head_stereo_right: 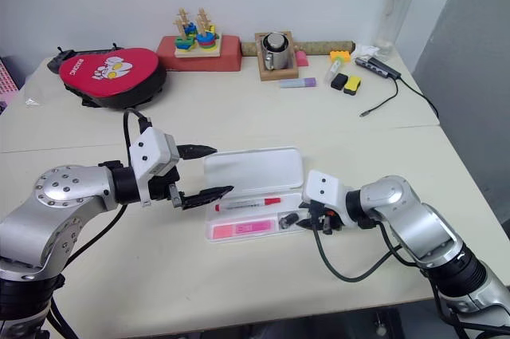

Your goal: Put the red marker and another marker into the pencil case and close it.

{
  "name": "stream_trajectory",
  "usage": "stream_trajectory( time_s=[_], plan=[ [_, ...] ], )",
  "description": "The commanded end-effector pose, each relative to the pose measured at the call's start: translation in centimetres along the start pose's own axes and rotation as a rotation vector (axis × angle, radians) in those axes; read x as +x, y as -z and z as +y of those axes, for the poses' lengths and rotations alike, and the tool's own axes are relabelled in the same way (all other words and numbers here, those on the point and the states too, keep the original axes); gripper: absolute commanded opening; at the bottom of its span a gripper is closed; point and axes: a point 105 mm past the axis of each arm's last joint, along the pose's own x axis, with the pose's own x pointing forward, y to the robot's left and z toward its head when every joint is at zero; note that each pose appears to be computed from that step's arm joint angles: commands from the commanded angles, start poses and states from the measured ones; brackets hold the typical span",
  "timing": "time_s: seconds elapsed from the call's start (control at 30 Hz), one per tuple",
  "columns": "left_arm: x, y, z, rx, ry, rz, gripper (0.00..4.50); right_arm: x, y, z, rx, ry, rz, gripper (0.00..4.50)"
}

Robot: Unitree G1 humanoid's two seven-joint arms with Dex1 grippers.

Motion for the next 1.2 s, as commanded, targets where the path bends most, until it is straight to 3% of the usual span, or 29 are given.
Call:
stream_trajectory(
  time_s=[0.03,0.17,0.27,0.6,0.8,0.9,1.2],
  plan=[
    [-0.2,-0.7,0.3,0.042,-0.007,-0.014,4.5,-1.2,-1.7,-1.1,-0.041,0.046,-0.047,2.89],
    [-0.1,-0.7,0.3,0.039,-0.009,-0.021,4.5,-1.7,-2.1,-1.6,-0.052,0.052,-0.06,3.96],
    [-0.1,-0.8,0.5,0.035,-0.022,-0.03,4.5,-2.5,-2.5,-2.0,-0.049,0.057,-0.08,4.41],
    [-2.1,-1.1,2.1,-0.031,-0.11,-0.049,4.5,-5.4,-1.8,-8.7,-0.058,0.289,-0.034,4.41],
    [-4.0,-1.1,1.6,-0.064,-0.083,-0.031,4.5,-5.1,-1.8,-11.9,-0.068,0.384,-0.05,4.41],
    [-5.3,-1.2,1.9,-0.066,-0.098,-0.017,4.5,-4.4,-1.6,-13.1,-0.065,0.407,-0.059,3.98],
    [-6.6,-1.2,2.4,-0.069,-0.132,-0.003,4.5,-1.2,-2.1,-13.7,-0.073,0.34,-0.103,1.8]
  ],
)
